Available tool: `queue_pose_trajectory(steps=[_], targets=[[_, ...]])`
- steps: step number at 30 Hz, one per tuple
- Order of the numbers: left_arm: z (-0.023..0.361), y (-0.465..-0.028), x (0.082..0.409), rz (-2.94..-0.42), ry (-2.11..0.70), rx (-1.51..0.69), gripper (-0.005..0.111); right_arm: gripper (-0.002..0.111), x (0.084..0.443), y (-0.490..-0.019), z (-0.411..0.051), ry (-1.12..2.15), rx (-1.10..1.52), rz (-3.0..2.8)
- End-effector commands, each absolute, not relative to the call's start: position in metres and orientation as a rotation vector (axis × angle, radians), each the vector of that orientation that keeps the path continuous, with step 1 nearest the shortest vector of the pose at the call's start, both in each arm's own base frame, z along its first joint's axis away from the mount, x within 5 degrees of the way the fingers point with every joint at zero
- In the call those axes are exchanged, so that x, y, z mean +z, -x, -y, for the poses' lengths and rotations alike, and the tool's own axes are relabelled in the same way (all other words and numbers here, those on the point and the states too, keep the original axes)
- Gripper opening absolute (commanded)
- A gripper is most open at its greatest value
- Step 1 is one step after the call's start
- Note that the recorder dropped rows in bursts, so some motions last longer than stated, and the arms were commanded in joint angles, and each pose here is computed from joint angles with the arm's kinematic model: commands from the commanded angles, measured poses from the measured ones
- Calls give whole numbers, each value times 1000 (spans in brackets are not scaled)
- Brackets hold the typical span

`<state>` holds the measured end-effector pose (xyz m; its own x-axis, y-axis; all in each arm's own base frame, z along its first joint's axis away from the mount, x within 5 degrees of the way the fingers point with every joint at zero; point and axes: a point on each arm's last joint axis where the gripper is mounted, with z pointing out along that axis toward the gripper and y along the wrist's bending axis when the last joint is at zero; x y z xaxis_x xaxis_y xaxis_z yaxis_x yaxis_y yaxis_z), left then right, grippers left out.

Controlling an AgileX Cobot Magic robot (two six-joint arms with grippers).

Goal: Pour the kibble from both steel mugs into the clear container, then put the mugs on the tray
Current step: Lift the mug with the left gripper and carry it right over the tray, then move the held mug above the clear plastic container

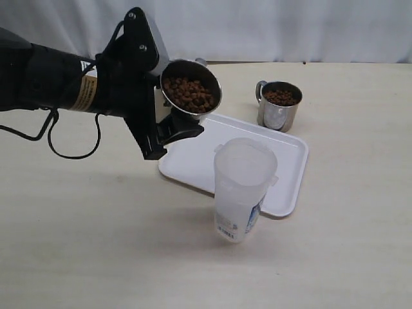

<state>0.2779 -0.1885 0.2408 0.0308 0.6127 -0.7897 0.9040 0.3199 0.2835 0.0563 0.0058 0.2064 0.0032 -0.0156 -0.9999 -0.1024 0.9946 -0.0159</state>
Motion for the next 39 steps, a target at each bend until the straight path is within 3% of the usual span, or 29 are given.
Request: queue_pose_trajectory(steps=[1, 15, 39], targets=[[192, -276, 270, -1602, -1340, -438, 0, 5, 206, -56, -6, 96, 73, -1561], [202, -270, 272, -1571, -1367, -433, 0, 5, 206, -56, -6, 96, 73, -1561], [219, -258, 262, -1468, -1497, -196, 0, 5, 206, -56, -6, 96, 73, -1561]])
